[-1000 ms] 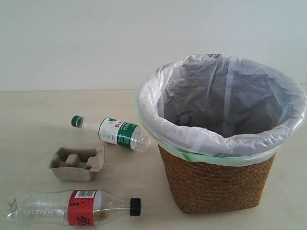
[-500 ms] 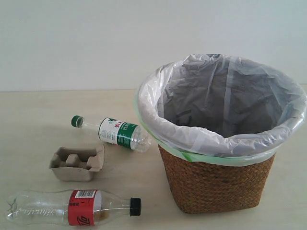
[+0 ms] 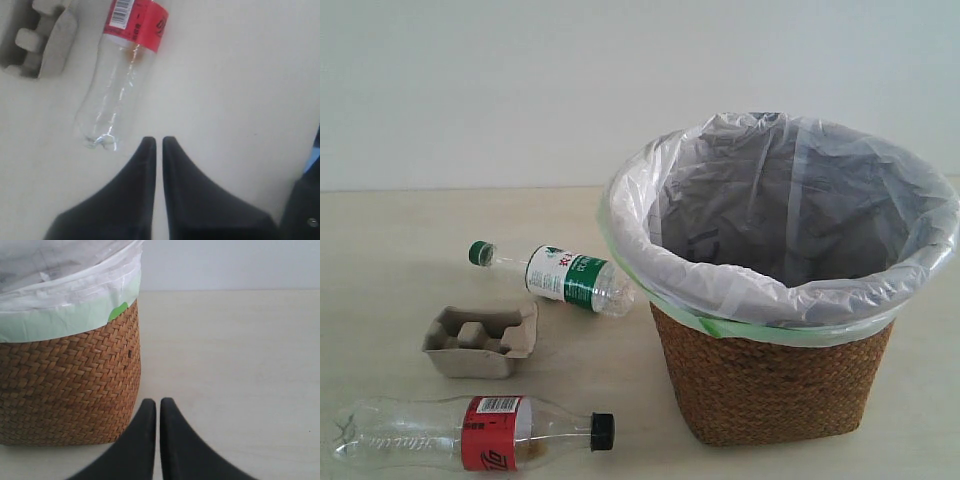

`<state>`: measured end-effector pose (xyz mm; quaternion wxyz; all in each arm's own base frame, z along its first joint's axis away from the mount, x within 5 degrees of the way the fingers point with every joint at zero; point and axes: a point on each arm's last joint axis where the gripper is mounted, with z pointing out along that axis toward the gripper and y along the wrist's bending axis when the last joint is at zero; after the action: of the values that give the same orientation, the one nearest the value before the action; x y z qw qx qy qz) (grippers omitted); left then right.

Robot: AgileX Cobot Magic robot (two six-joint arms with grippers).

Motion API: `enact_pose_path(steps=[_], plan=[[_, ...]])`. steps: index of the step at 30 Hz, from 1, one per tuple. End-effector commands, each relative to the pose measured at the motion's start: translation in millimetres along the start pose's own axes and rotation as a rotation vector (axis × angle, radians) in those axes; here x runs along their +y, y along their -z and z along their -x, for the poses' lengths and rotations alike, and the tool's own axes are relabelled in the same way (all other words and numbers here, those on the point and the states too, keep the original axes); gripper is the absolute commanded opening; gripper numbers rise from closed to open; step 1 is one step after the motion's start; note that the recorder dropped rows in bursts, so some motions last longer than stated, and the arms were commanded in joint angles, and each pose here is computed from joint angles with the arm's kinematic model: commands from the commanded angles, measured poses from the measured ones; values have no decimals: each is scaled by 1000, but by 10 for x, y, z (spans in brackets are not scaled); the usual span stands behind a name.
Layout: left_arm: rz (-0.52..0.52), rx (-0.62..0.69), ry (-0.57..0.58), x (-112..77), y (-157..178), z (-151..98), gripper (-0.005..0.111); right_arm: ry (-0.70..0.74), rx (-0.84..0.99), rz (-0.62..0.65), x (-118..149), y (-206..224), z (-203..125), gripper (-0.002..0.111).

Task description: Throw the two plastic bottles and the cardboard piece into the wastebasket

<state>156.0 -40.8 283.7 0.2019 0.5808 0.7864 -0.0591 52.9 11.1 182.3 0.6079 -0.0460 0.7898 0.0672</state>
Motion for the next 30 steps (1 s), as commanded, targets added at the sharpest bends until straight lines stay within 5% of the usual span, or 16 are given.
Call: enact_pose_path(steps=[1, 8, 15, 23, 26, 30], plan=[[28, 21, -59, 189, -170, 13, 4, 8, -13, -7, -5, 4, 11, 0], [45, -24, 3, 437, -455, 61, 4, 8, -13, -7, -5, 4, 11, 0], [-17, 98, -68, 532, -679, -57, 4, 8, -13, -7, -5, 4, 11, 0], [-84, 165, -166, 495, -988, 74, 5, 8, -13, -7, -5, 4, 11, 0], [-101, 193, -191, 469, -1076, 112, 19, 8, -13, -7, -5, 4, 11, 0], [-66, 206, -124, 505, -1160, 128, 53, 8, -13, -7, -5, 4, 11, 0]])
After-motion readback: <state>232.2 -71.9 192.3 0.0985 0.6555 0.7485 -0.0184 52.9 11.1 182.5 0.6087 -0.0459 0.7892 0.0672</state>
